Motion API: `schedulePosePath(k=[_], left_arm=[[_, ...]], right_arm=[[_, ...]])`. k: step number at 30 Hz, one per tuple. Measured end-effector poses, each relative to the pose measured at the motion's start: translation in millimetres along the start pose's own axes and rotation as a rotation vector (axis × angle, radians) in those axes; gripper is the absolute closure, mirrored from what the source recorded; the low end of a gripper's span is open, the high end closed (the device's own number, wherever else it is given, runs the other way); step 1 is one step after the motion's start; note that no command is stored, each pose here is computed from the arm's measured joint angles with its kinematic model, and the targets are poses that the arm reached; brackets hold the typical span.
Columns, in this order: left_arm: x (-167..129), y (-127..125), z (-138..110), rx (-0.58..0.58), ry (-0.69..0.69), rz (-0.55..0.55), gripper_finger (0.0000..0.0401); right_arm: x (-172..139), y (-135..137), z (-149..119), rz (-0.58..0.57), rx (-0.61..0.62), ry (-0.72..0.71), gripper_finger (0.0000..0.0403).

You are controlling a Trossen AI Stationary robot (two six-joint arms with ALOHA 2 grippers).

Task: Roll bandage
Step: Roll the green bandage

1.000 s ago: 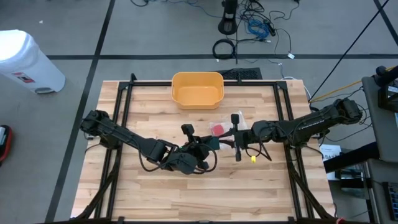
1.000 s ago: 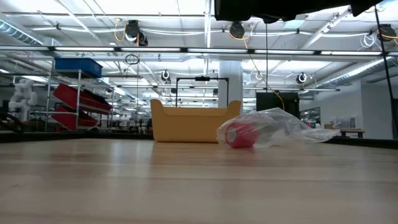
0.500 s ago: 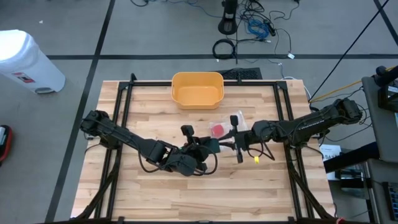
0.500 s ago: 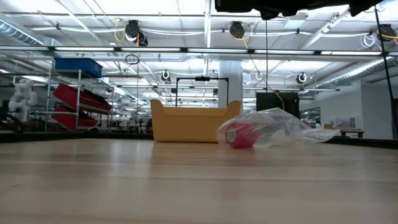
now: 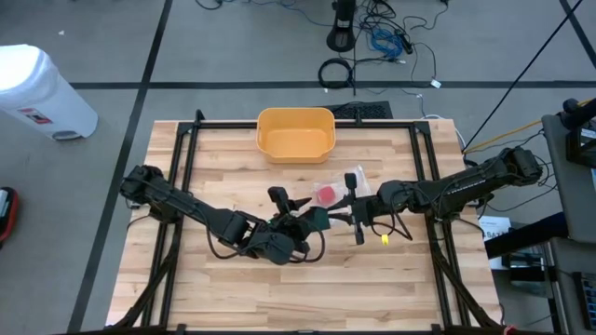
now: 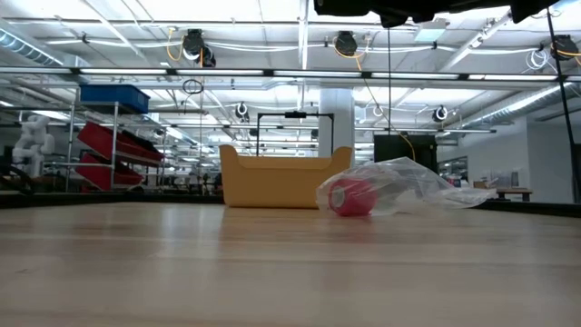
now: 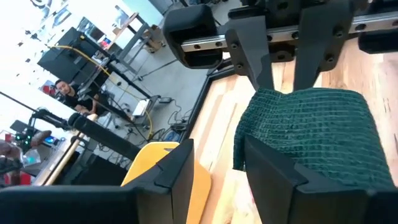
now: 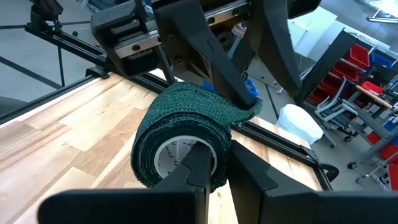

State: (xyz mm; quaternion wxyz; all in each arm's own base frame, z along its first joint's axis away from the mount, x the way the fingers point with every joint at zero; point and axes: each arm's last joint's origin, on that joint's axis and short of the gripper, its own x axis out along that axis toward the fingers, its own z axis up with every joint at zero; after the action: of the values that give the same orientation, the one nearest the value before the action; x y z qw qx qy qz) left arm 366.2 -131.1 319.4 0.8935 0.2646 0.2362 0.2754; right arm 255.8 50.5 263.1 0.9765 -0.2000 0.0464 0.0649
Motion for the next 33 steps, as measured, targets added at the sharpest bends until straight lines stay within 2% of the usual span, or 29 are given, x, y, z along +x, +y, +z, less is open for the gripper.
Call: schedulePosePath(k=[5,12,27,31,33], left_arm=[[-6.0,-3.8,0.8,0.028,-0.010,-0.009,0.0256],[-15.1,3.4,4.6,0.008,-0.027,0.005,0.0256],[-15.9,5.0,5.5,-0.002,-0.028,0.030,0.0256],[-22.2,1.3,8.1,0.016,-0.052,0.008,0.0256],[-26.7,-2.5,9.7,0.024,-0.076,-0.048,0.0256]], right_arm=[[0.0,0.1,0.1,0.001,0.003,0.000,0.0369],[0.0,-0.2,0.5,-0.004,0.005,-0.005,0.0369],[-0.4,3.7,2.9,0.009,0.003,-0.019,0.0369],[-0.4,3.7,2.9,0.009,0.003,-0.019,0.0369],[-0.4,3.6,2.9,0.009,0.003,-0.018,0.0369]])
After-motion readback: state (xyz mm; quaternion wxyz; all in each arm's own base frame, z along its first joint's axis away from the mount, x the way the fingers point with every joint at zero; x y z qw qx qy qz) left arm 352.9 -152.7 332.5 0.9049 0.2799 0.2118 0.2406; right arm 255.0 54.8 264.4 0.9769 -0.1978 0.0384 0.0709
